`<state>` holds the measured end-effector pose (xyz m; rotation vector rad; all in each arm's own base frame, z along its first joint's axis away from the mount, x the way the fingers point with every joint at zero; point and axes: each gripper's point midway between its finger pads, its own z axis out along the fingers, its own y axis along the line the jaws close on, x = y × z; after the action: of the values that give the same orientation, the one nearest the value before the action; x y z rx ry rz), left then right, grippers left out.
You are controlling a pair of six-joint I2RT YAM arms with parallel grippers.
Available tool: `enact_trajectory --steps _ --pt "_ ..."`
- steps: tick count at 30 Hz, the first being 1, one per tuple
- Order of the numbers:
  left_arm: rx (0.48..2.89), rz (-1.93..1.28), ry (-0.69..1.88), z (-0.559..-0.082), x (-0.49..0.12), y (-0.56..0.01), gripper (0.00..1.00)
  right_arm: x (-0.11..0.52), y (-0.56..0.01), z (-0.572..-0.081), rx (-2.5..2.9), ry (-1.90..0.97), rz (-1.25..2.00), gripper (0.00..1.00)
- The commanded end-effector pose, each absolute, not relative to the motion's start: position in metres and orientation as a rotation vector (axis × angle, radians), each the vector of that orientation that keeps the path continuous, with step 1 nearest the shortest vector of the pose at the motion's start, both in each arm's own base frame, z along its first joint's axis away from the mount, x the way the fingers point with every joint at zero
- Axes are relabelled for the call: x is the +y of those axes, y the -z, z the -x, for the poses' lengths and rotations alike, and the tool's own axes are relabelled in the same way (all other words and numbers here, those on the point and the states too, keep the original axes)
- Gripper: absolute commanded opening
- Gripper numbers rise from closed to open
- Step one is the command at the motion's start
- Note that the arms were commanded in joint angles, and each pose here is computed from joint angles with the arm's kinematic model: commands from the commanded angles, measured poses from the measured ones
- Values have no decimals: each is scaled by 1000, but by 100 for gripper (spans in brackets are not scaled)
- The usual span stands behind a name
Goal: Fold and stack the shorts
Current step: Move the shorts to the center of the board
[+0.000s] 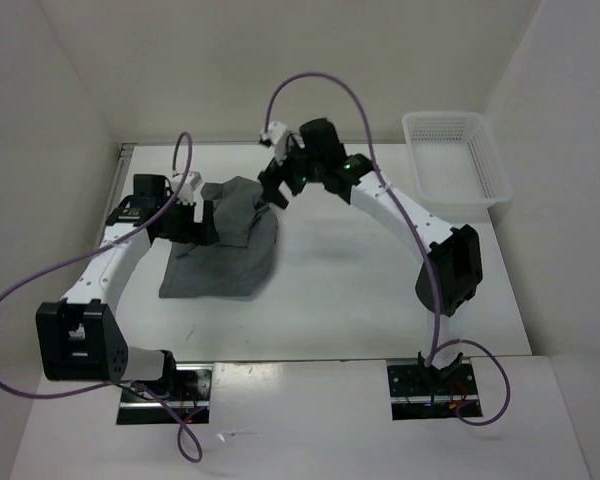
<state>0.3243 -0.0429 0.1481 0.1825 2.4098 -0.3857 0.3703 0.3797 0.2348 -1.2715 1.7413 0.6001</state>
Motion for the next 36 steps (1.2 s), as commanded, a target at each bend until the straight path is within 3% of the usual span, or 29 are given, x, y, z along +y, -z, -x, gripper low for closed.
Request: enact_trajectory --steps 1,5,10,12,16,17,18,22,25,30,36 --pt "2323 -328 457 -356 -81 -165 99 355 -275 -444 1738 -653 961 100" --pt "2388 -398 409 -382 -105 -128 99 333 -264 -490 1775 -610 845 100" --pt "2442 -350 202 -408 -87 -90 99 323 -255 -522 1790 -614 774 100" --pt "2461 -350 202 -407 -87 -83 93 329 -247 -528 1805 -638 760 100" --pt "2556 -395 351 -379 -102 -77 29 343 -238 -543 1816 -710 706 100" --pt "2543 -416 428 -373 -112 -89 6 347 -248 -549 1793 -720 690 100" --pt "2591 -422 470 -357 -114 -91 0 356 -229 -555 1821 -713 680 100" --pt "2700 -437 647 -289 -122 -122 0 404 -211 -558 1835 -563 630 100" --pt "2807 -422 733 -237 -121 -128 0 446 -194 -537 1848 -617 675 100" --pt "2860 -410 729 -210 -115 -125 5 493 -154 -487 1928 -731 787 100" --pt "2833 -417 754 -199 -116 -131 6 537 -102 -394 2016 -972 1050 100"
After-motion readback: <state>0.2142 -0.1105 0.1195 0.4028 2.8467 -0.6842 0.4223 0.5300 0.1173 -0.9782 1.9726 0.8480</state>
